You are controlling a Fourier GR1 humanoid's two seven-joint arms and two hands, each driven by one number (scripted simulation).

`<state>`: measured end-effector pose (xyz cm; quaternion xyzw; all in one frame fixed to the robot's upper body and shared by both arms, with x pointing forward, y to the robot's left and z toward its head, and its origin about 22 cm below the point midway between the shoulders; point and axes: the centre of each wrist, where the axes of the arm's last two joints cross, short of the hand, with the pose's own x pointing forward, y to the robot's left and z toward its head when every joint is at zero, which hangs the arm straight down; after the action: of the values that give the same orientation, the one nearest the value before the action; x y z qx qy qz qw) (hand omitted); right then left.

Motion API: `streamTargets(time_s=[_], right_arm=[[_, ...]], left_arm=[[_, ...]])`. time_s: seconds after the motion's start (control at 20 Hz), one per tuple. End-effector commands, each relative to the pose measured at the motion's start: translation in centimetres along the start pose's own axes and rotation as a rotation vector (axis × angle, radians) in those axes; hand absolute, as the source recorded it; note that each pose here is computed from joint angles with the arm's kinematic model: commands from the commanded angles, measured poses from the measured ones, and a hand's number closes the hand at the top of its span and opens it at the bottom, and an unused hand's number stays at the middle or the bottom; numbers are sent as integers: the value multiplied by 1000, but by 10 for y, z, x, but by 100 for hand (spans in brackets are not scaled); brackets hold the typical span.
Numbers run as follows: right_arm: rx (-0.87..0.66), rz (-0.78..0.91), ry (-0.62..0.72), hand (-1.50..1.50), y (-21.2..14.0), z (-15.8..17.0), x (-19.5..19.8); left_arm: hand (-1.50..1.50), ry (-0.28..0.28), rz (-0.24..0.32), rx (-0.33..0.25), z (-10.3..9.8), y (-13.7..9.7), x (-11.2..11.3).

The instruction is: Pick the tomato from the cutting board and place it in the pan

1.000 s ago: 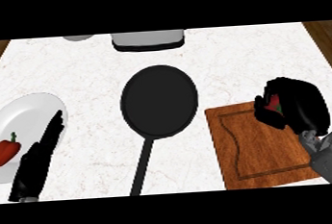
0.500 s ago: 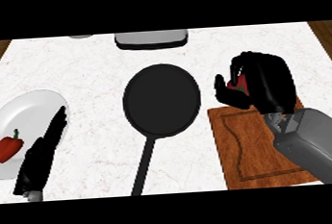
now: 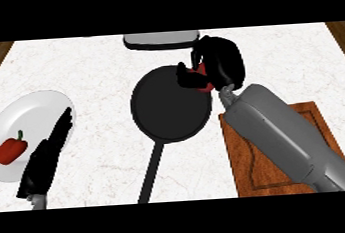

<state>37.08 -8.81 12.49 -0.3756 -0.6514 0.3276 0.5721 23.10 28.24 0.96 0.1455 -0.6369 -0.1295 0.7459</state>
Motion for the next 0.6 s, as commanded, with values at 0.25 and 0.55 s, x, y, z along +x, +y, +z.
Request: streamTargets(time_s=[0.25, 0.55], right_arm=[[158, 34, 41, 150, 73, -26, 13], [319, -91, 172, 150, 77, -31, -4]], left_arm=[[0, -24, 14, -27, -1, -15, 15], [0, -53, 6, -47, -13, -9, 21]])
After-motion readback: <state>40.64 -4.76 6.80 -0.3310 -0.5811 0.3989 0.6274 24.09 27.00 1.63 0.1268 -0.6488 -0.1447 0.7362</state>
